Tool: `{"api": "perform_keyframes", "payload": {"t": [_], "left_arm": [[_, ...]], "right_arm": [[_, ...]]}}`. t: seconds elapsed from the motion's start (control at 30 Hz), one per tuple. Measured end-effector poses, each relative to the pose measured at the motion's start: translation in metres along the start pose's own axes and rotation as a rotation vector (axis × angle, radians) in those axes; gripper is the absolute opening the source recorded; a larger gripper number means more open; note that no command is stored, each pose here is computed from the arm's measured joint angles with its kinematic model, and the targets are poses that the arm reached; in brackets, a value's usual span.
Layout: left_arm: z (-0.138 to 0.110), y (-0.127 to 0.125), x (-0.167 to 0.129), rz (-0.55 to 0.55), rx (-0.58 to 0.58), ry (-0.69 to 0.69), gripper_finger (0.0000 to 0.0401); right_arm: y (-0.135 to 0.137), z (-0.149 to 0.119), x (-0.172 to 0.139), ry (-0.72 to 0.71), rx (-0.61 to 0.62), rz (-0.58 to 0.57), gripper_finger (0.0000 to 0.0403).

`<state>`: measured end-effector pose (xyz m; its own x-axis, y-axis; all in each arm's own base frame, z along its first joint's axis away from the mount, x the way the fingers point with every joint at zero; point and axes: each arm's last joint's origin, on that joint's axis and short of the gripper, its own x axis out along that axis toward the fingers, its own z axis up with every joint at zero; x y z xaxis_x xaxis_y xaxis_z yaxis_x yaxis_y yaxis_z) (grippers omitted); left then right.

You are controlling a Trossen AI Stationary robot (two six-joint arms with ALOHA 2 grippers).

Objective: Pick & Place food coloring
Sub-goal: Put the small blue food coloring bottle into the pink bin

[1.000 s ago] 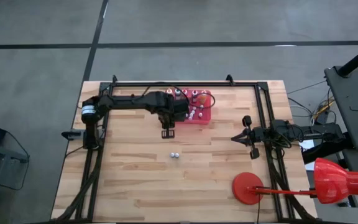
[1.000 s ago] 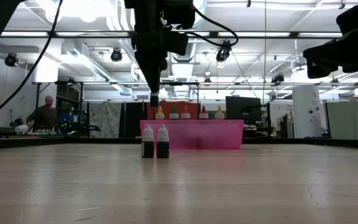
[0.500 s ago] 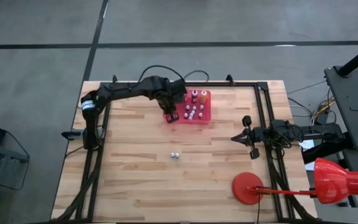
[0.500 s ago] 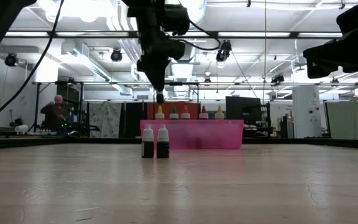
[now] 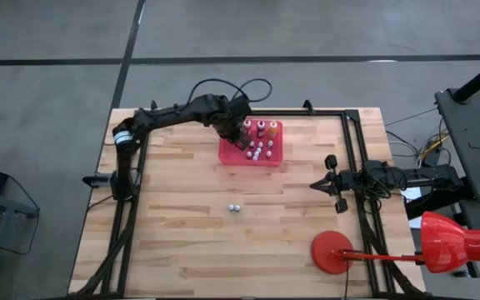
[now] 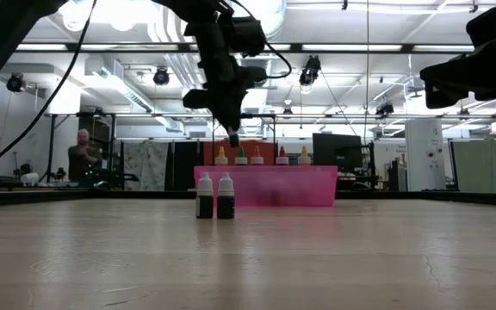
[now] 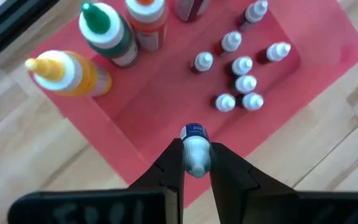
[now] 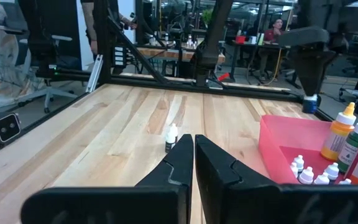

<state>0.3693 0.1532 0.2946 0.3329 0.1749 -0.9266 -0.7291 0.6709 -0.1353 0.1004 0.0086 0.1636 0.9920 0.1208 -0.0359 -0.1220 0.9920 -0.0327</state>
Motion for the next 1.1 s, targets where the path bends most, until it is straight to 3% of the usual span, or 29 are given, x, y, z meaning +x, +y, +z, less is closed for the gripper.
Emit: {"api": "perform_keyframes", "payload": {"t": [0.57, 1.1], "left_arm": [[0.035, -0.017, 0.024, 0.024, -0.249, 0.064, 0.0033], [0.035, -0.018, 0.052, 0.066, -0.375, 0.111, 0.0033]], "right_arm": [[0.0, 0.0, 0.0, 0.001, 0.0, 0.0, 0.0008], [0.0, 0.0, 0.0, 0.0, 0.0, 0.001, 0.0008]]}}
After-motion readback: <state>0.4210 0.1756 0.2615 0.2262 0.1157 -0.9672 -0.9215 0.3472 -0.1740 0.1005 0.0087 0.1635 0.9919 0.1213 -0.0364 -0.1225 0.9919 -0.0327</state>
